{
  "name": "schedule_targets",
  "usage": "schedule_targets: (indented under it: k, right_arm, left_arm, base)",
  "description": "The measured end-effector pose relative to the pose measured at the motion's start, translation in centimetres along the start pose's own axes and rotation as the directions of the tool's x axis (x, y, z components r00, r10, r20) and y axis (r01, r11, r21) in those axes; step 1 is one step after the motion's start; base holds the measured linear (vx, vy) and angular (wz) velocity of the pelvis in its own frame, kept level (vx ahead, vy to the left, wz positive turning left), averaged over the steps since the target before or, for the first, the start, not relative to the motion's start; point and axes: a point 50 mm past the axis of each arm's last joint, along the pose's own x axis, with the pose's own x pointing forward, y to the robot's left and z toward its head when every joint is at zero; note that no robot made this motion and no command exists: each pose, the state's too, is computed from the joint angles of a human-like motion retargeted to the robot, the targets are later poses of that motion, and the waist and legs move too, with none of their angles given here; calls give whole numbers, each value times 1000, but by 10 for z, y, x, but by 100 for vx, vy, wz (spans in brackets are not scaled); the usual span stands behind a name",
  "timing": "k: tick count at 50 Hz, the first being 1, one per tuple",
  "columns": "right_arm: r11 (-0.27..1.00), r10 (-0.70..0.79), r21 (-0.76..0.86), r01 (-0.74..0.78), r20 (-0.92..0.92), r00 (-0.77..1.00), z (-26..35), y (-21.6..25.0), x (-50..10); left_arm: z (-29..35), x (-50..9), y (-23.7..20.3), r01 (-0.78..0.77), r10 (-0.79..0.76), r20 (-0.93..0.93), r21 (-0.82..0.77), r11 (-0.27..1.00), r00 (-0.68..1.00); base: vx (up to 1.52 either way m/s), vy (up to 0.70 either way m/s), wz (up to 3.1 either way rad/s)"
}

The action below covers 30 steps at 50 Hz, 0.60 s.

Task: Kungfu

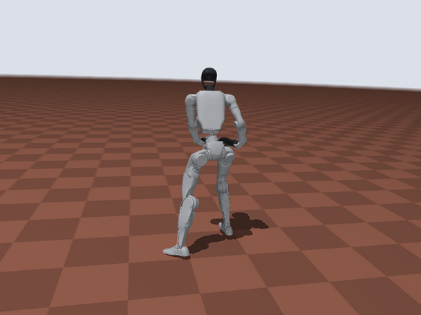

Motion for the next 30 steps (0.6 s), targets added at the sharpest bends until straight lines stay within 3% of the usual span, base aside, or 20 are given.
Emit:
schedule_targets:
  k: [10, 15, 19, 25, 30]
  right_arm:
    - [918, -270, 186, 349, -348, 898, 29, -15, -37]
    - [865, -217, 263, 428, -572, 791, 31, -50, -79]
    - [803, -141, 304, 512, -737, 660, 28, -76, -120]
    - [523, -66, 341, 781, -897, 436, 21, -81, -159]
    - [224, 19, 430, 874, -899, 438, -9, -41, -126]
  left_arm:
    - [3, -12, 100, -408, 386, 159, 150, 900, 909]
    - [22, -33, 172, -595, 509, 329, 258, 761, 795]
    - [53, -54, 224, -663, 482, 475, 362, 656, 736]
    - [104, -101, 288, -781, 489, 613, 423, 460, 620]
    - [121, -143, 315, -849, 529, 665, 411, 331, 528]
  base:
    - [5, 19, 26]
    - [7, 33, 27]
    - [11, 29, 41]
    - [13, 52, 79]
    - [21, 55, 75]
